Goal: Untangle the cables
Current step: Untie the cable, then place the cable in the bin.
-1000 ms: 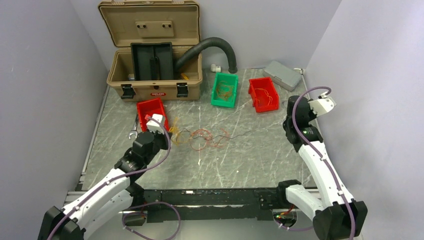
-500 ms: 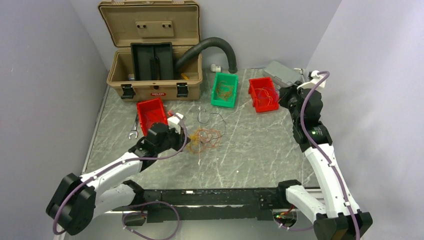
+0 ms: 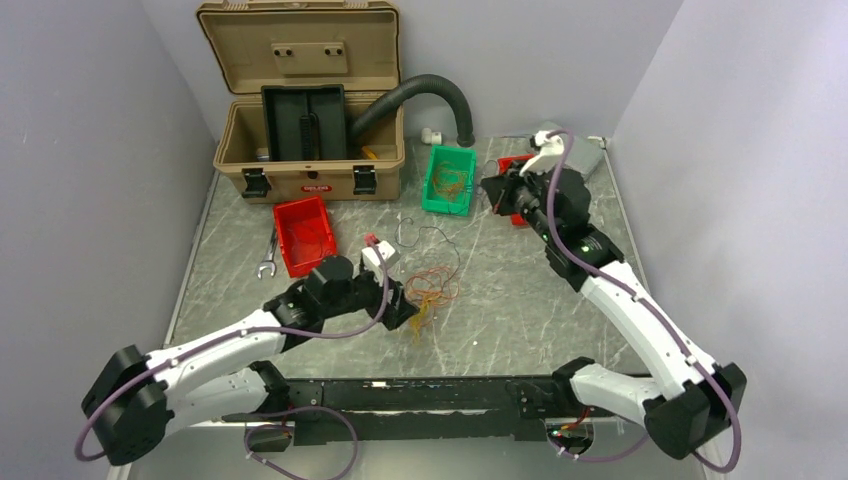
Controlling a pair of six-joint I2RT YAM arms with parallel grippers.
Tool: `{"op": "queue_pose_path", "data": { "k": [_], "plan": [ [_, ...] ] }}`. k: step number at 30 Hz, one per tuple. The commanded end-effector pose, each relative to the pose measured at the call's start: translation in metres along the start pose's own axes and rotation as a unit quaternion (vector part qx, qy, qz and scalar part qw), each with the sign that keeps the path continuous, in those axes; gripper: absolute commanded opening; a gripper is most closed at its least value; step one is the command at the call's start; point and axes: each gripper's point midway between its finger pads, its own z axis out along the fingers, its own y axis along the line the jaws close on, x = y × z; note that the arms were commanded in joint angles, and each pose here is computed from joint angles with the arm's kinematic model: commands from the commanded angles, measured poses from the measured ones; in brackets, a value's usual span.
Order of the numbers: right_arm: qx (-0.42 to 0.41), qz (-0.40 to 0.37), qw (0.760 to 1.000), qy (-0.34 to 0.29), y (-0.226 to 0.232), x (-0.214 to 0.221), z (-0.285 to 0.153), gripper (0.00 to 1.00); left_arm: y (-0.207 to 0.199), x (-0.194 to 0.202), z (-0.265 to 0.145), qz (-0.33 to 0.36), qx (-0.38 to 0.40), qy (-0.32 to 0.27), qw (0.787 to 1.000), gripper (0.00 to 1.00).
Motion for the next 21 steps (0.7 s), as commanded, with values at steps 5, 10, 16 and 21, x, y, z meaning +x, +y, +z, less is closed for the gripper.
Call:
{"op": "queue_pose_path", "data": {
  "k": [5,10,16,21],
  "plan": [
    [-0.065,-0.031,0.996,-0.053,0.064,-0.029,0.031,0.00,0.029,-0.054,-0.066,-0.031,-0.157,-0.062,0.985,0.99],
    [-0.120,-0.032,0.991,-0.059,0.107,-0.016,0.051,0.00,0.062,-0.062,-0.118,-0.075,-0.292,-0.083,0.950,0.99],
    [-0.160,-0.048,0.984,-0.060,0.155,0.003,0.071,0.00,0.076,-0.074,-0.188,-0.107,-0.390,-0.114,0.907,0.99],
    [-0.187,-0.058,0.980,-0.047,0.194,0.031,0.088,0.00,0.074,-0.087,-0.228,-0.091,-0.416,-0.138,0.894,0.99]
  ]
}}
